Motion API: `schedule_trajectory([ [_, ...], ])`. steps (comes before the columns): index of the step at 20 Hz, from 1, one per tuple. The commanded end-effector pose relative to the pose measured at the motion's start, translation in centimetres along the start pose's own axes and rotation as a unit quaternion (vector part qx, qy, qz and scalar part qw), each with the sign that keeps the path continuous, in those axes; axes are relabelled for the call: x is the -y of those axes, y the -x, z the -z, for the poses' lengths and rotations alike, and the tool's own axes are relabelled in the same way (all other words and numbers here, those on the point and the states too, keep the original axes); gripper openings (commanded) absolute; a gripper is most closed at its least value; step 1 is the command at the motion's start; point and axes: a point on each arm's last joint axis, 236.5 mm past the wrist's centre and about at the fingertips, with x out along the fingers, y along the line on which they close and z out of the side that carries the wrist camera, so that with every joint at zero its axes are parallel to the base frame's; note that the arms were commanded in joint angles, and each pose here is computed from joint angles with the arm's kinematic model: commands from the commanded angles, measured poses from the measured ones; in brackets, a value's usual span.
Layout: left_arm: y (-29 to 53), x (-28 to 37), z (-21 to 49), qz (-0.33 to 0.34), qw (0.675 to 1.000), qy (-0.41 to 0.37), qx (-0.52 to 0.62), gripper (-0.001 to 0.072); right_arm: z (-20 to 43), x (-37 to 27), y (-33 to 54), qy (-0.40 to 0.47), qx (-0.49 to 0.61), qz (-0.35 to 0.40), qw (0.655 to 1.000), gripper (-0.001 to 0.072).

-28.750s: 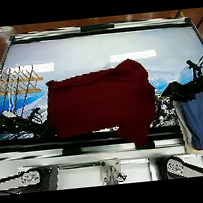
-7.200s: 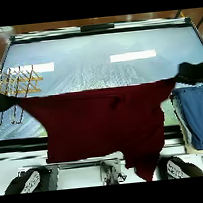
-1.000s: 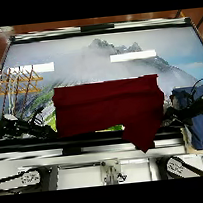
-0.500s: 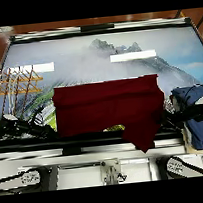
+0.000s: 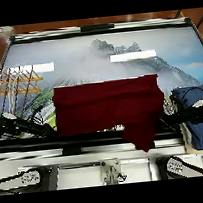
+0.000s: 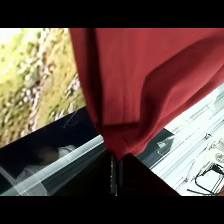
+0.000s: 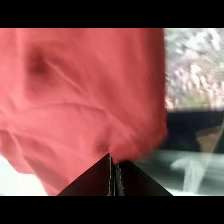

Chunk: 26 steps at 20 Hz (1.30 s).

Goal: Fold the shirts.

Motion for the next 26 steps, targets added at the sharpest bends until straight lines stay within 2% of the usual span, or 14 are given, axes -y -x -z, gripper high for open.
schedule_trajectory([
  [1,2.1,1.2,-2.0,0.003,1.0,-0.028,0.013,0.0034,-2.3,-4.1,3.0,0.016,0.029,-0.06,0.998,0.0069],
  [4,6.4,2.8,-6.8,-0.024,0.995,-0.074,0.065,0.0033,-6.2,-6.8,7.3,0.024,0.087,-0.077,0.993,0.0069],
  [8,10.2,5.1,-12.7,-0.059,0.984,-0.126,0.11,0.0034,-11.2,-10.4,10.0,0.072,0.142,-0.058,0.986,0.0069],
  [12,11.7,5.0,-17.8,-0.066,0.983,-0.111,0.131,0.0035,-17.5,-14.9,10.6,0.108,0.183,-0.048,0.976,0.0069],
  [16,12.7,4.5,-21.5,-0.069,0.982,-0.103,0.144,0.0037,-22.0,-16.4,11.8,0.112,0.201,-0.053,0.972,0.0069],
  [26,5.7,1.2,-22.4,-0.039,0.996,-0.029,0.072,0.0041,-26.1,-15.0,5.0,0.112,0.182,-0.024,0.977,0.0079],
])
